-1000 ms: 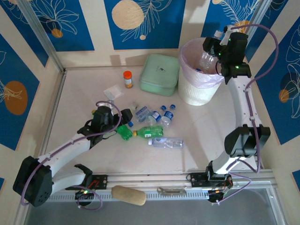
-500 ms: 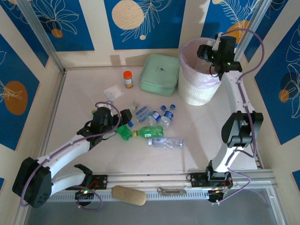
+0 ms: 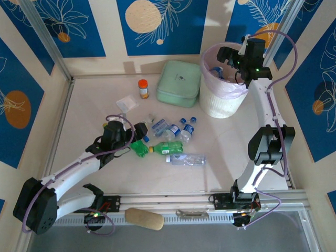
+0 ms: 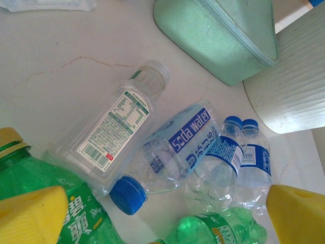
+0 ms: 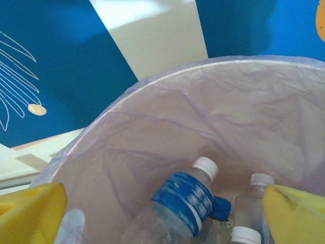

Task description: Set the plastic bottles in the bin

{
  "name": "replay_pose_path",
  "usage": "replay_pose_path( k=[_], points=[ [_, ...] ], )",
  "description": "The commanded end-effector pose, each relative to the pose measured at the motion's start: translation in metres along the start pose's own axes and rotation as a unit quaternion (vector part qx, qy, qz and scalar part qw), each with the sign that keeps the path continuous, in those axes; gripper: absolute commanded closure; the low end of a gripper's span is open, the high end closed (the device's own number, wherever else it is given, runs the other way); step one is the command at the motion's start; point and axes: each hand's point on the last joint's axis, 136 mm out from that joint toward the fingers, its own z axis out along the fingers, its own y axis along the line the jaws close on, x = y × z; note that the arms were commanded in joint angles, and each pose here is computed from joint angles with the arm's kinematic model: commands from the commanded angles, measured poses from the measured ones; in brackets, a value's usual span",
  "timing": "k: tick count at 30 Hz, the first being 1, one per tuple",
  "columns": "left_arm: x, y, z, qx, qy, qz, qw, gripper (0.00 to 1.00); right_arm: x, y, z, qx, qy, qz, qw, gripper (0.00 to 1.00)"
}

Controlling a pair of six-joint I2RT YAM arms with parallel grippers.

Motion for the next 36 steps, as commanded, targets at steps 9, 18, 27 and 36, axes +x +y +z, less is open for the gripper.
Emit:
replay_pose_path(
  k=[9,18,27,36],
  points=[
    [-0.009,0.001,-0.004,-0.003,-0.019,-0.001,1.000,0.00,-0.013,0.037,-0.032,-0.040,-0.021,-0.028,0.999,0.01],
    [-0.021,0.004,-0.001,-0.014,-0.038,0.000,0.999,0.00,0.051,0.092,-0.087,-0.113,0.029,-0.056,0.992,0.01],
    [-0.018,-0.015,0.024,0.022,-0.007,-0.006,1.000,0.00,0.188,0.110,-0.125,-0.125,0.178,-0.027,0.976,0.01],
    [-0.012,-0.026,0.025,0.041,0.025,0.018,0.999,0.00,0.282,0.085,-0.126,-0.050,0.272,0.059,0.959,0.01]
  ],
)
